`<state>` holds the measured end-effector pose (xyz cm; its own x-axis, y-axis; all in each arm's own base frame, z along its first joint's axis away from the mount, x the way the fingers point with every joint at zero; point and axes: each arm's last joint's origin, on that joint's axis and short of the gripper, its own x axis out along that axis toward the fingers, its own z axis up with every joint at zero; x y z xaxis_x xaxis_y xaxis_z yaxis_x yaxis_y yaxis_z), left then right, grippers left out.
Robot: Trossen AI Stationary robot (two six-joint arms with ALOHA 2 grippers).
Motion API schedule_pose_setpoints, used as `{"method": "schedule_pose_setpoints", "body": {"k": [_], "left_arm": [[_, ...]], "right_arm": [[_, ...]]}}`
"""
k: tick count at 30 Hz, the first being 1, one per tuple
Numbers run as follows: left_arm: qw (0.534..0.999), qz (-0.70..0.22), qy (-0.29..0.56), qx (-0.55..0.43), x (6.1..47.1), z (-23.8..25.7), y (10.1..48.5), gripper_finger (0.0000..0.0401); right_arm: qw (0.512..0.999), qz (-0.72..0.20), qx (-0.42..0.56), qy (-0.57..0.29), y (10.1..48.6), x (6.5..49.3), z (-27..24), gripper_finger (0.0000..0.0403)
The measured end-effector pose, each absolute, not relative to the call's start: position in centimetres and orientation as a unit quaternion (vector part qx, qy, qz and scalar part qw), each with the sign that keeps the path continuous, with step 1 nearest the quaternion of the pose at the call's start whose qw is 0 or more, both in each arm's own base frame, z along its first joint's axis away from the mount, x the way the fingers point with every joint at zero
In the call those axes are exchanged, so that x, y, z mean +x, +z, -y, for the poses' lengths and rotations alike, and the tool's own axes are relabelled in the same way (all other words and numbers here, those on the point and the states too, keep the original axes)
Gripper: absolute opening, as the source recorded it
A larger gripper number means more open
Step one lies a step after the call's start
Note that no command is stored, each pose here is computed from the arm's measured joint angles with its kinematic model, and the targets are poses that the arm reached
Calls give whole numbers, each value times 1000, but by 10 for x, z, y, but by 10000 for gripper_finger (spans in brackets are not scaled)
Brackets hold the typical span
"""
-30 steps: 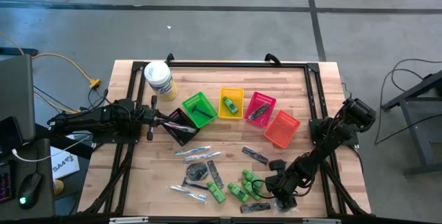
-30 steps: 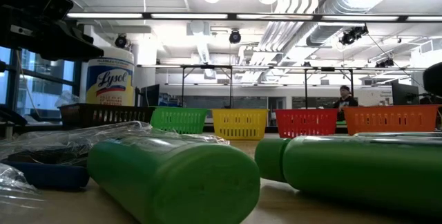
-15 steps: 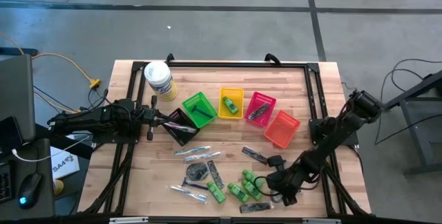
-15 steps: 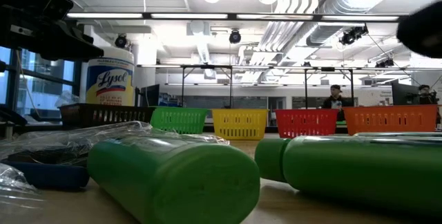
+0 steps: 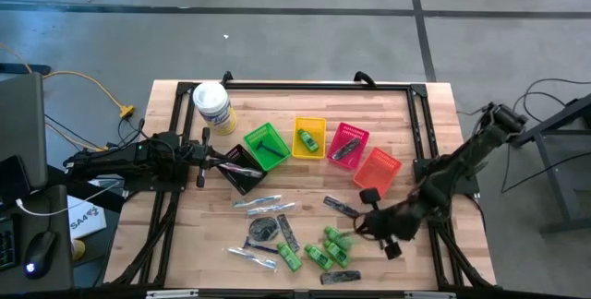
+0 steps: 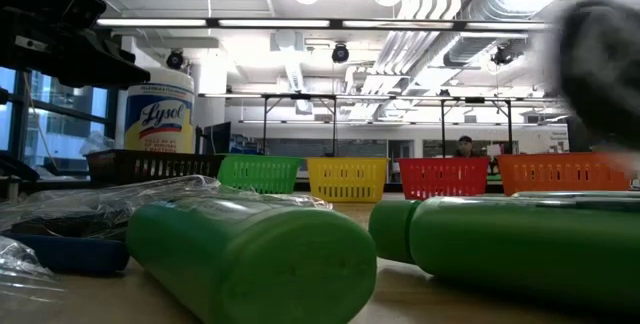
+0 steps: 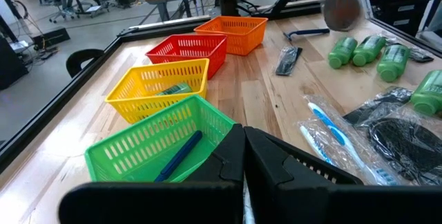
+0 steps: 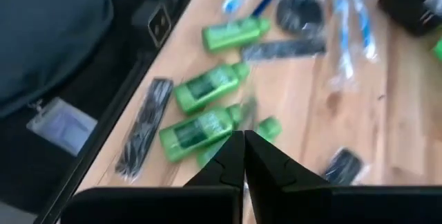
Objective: Pick & Place Travel size toiletries
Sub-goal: Put the right black hair brush into the orange bin
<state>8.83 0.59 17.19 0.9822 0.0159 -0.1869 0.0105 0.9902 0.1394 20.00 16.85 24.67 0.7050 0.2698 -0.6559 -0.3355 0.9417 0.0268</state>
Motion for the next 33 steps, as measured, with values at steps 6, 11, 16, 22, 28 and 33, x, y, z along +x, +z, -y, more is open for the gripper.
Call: {"method": "schedule_pose_setpoints", "body": {"k": [6,11,16,22,28,33], "left_arm": [[993,-94,1,70,88,-6,172,0],[993,-94,1,70,88,-6,172,0],[993,-94,1,72,88,-6,172,0],[993,-94,1,72,88,-6,172,0],[993,-94,1,72,88,-6,172,0],[993,-94,1,72,88,-6,172,0]], "right_arm": [[941,-291,-30,170,260,179,-139,2],[946,-270,-5,180,259,166,-127,2],[944,-302,8,134,241,176,-127,2],[922,-361,-6,144,198,206,-148,6],[892,-415,-17,177,175,232,-179,91],[875,-464,-97,103,172,240,-196,204]]}}
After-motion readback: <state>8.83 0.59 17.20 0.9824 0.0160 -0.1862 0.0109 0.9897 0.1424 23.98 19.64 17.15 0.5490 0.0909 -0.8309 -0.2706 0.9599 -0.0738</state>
